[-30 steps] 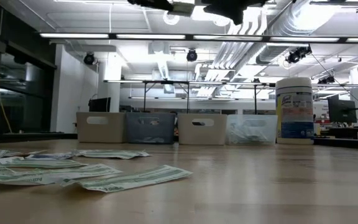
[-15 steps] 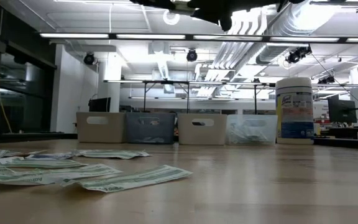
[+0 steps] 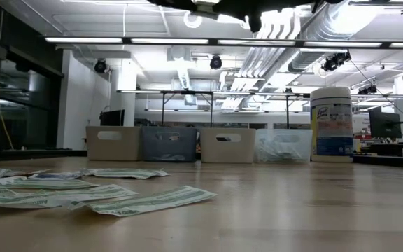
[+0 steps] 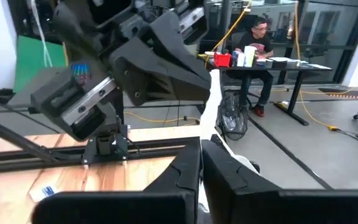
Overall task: Pick & Place First Aid Supplies
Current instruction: Put the green bandage into the transparent bin
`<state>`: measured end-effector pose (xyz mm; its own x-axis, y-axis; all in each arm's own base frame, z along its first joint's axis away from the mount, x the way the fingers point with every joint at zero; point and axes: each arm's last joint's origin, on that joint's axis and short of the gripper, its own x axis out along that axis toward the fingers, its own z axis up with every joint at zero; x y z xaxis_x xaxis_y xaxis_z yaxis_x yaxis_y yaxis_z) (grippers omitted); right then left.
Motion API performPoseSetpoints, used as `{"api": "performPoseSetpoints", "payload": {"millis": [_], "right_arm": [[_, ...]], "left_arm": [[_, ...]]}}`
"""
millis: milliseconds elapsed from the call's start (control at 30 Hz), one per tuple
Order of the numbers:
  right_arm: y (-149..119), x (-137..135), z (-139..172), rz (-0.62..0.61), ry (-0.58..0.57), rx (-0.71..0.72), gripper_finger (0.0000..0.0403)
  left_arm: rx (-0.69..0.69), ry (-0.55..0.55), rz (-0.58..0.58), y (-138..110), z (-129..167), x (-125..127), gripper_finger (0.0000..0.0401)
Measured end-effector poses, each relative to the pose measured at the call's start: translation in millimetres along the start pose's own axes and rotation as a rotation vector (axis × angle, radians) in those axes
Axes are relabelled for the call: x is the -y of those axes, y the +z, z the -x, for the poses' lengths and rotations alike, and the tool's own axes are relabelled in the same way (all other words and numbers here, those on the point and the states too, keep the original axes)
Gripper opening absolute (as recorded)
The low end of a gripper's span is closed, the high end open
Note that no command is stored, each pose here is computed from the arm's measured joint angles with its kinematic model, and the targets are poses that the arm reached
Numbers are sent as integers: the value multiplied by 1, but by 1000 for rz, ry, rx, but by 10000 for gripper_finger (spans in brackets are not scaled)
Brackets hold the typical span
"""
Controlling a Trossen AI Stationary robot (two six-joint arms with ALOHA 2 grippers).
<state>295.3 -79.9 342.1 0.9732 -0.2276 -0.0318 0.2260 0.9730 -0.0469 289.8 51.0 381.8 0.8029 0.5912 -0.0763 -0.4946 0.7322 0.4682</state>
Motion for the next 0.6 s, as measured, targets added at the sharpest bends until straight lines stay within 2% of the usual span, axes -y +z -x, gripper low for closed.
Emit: {"api": "performPoseSetpoints", "payload": {"millis": [167, 367, 500, 600], "right_arm": [[0, 1, 0, -20, -32, -3, 2], [-4, 10, 1, -53, -83, -34, 1], [-7, 21, 4, -78, -179, -85, 1], [-9, 31, 11, -99, -275, -130, 1]], "left_arm": [[2, -1, -97, 0, 0, 0, 27], [-27, 47, -134, 0, 0, -1, 114], [-38, 71, -177, 1, 5, -5, 169], [-70, 95, -193, 2, 15, -13, 194]]}}
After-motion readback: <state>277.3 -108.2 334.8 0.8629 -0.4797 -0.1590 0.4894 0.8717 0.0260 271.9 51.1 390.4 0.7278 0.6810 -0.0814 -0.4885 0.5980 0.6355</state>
